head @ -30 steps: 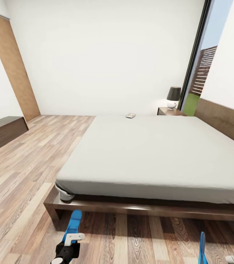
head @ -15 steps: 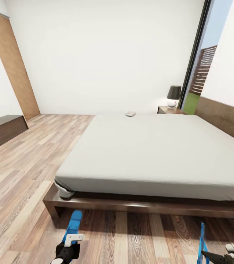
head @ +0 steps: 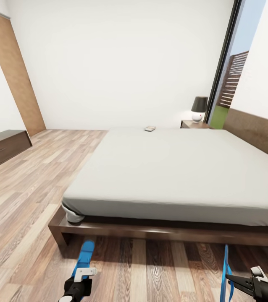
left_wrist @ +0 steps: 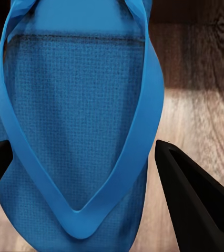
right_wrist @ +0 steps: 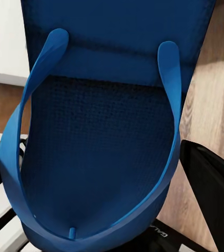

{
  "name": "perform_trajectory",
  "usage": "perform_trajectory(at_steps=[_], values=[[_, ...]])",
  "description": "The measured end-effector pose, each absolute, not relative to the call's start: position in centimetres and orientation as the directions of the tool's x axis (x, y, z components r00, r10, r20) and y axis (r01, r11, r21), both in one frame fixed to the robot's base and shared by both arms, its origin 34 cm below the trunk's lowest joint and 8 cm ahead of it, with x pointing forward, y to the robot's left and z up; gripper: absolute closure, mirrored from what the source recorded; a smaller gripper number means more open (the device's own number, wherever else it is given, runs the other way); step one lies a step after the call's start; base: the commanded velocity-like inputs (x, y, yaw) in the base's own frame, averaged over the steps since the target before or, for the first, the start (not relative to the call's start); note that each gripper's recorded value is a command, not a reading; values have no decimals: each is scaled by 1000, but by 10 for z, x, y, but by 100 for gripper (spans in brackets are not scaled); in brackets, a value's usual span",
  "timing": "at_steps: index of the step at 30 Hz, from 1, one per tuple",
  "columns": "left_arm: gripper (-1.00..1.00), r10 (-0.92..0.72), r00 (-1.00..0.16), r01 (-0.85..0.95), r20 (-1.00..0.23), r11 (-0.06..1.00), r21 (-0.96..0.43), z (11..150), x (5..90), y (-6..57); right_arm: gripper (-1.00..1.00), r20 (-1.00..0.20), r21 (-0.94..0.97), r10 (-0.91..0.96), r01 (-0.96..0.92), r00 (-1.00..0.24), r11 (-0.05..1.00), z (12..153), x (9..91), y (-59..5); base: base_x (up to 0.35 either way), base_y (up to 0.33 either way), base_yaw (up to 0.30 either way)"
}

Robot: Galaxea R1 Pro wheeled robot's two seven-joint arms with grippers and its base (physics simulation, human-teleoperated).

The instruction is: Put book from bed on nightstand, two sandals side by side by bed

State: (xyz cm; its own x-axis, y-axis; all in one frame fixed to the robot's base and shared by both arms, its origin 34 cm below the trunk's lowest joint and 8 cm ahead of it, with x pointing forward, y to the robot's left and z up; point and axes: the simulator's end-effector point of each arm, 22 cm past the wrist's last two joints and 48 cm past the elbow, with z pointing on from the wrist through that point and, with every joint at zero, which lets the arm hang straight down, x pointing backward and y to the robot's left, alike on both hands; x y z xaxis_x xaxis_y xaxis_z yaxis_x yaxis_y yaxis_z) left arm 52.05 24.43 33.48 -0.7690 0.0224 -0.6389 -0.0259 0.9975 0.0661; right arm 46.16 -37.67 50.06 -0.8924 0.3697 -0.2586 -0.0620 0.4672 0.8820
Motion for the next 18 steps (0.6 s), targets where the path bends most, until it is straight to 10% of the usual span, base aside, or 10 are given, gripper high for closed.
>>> perform_trajectory(at_steps=[18], values=[[100,21,-774,-22,-633,998,60,293,508,241,100,-261,882,370,-64,-892,467,462,453,-377,0,0,0]])
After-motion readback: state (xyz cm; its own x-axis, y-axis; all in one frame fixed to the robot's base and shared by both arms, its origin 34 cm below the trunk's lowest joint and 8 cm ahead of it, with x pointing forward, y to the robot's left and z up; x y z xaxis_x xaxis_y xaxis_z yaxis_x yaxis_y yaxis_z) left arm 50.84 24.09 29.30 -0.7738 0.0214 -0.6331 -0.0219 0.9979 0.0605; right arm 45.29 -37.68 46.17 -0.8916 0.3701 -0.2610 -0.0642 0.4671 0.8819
